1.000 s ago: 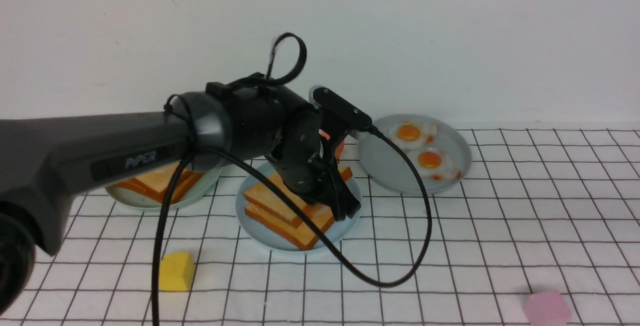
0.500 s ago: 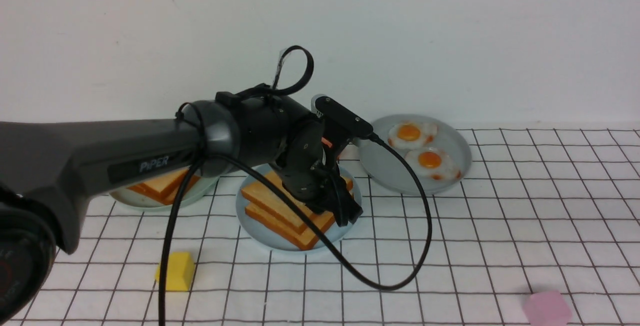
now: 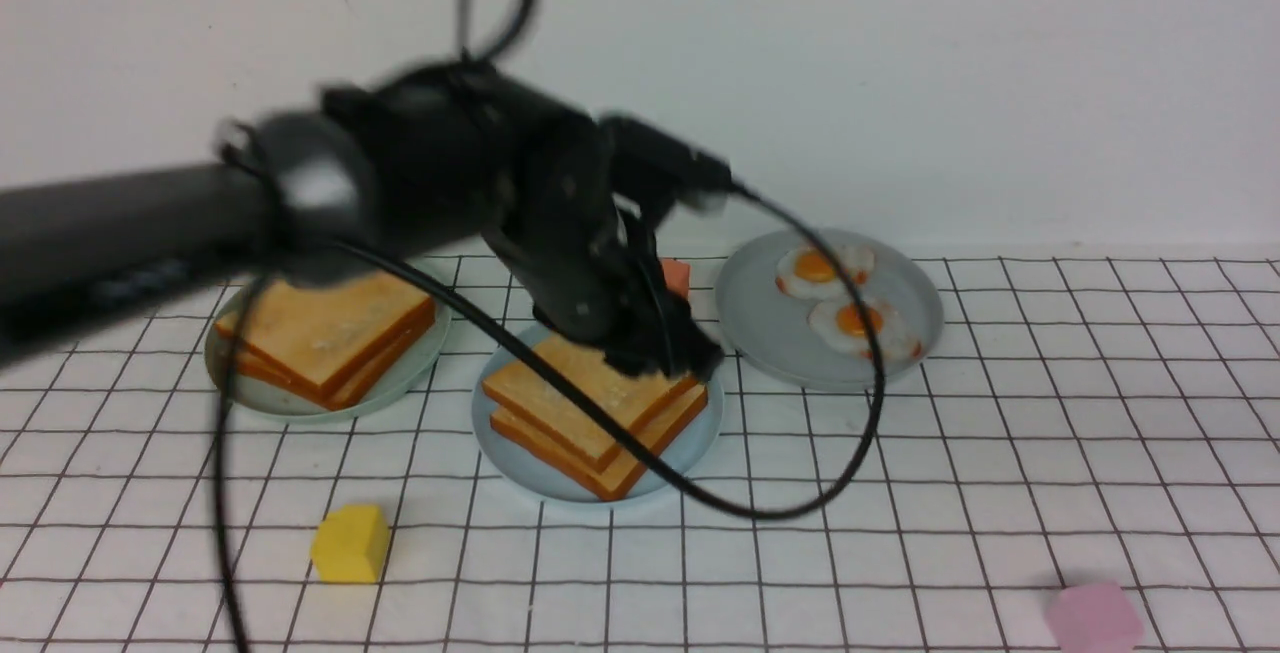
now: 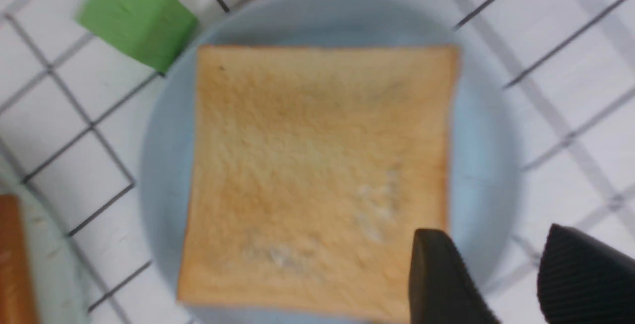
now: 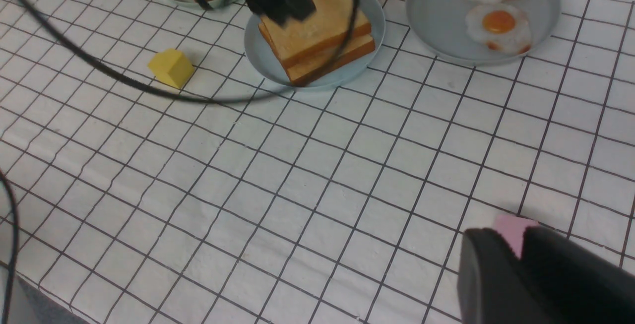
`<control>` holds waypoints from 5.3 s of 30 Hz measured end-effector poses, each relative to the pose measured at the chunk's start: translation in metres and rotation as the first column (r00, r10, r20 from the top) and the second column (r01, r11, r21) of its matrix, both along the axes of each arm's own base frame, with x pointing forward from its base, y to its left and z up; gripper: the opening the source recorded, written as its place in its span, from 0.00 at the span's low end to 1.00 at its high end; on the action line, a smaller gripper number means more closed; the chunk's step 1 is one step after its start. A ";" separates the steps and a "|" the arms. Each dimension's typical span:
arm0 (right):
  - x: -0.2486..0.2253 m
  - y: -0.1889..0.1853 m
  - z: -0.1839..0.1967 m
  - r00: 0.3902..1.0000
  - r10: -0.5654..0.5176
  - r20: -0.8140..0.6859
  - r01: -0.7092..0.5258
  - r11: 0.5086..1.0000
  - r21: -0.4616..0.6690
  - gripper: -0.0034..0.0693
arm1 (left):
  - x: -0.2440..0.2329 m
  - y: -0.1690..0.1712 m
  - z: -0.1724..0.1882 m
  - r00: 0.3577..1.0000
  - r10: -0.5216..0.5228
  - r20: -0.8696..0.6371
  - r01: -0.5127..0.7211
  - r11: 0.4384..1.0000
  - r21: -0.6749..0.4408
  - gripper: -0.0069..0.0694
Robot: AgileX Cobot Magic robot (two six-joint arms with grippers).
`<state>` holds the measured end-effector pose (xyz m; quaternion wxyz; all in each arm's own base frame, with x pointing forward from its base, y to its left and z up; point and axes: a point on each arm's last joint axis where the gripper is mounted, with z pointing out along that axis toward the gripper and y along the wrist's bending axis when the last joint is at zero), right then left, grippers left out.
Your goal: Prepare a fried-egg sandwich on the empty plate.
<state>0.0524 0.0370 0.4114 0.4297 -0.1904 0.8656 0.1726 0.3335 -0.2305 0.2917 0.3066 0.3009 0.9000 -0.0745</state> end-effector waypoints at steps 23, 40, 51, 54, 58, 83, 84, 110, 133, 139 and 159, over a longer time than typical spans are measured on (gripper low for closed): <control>0.001 0.000 0.001 1.000 -0.001 0.013 0.001 1.000 0.008 0.21 | -0.260 0.177 0.032 0.805 0.243 0.541 0.173 0.777 -0.606 0.07; -0.035 -0.024 0.002 0.993 -0.101 0.066 0.092 0.989 0.118 0.18 | -0.270 0.183 -0.028 0.862 0.242 0.446 0.108 0.772 -0.627 0.07; -0.036 -0.032 -0.049 0.989 -0.142 0.047 0.140 0.990 0.034 0.03 | -0.271 0.182 -0.033 0.882 0.220 0.417 0.091 0.789 -0.608 0.07; -0.032 -0.029 -0.064 0.990 -0.143 0.002 0.143 0.990 0.000 0.03 | -0.271 0.182 -0.033 0.882 0.219 0.417 0.091 0.789 -0.608 0.07; -0.029 -0.028 -0.075 0.989 -0.142 -0.035 0.141 0.990 -0.026 0.03 | -0.271 0.182 -0.033 0.882 0.219 0.417 0.091 0.789 -0.608 0.07; -0.001 -0.034 -0.238 0.828 -0.483 0.284 0.483 0.872 0.078 0.04 | -0.271 0.182 -0.034 0.886 0.215 0.411 0.088 0.792 -0.604 0.09; -0.001 -0.034 -0.238 0.827 -0.484 0.287 0.483 0.872 0.079 0.04 | -0.271 0.182 -0.034 0.886 0.215 0.411 0.088 0.792 -0.604 0.09; 0.000 -0.034 -0.238 0.824 -0.484 0.295 0.482 0.872 0.084 0.05 | -0.272 0.182 -0.035 0.892 0.208 0.401 0.082 0.798 -0.597 0.10; 0.000 -0.034 -0.238 0.823 -0.484 0.296 0.482 0.872 0.085 0.08 | -0.281 0.226 -0.122 0.654 0.716 0.243 -0.485 0.643 -0.593 0.07; 0.000 -0.034 -0.238 0.823 -0.484 0.296 0.482 0.872 0.085 0.09 | -0.281 0.226 -0.123 0.656 0.718 0.234 -0.492 0.641 -0.590 0.07; 0.000 -0.034 -0.238 0.823 -0.484 0.296 0.482 0.872 0.085 0.13 | -0.281 0.226 -0.123 0.655 0.719 0.232 -0.493 0.640 -0.589 0.07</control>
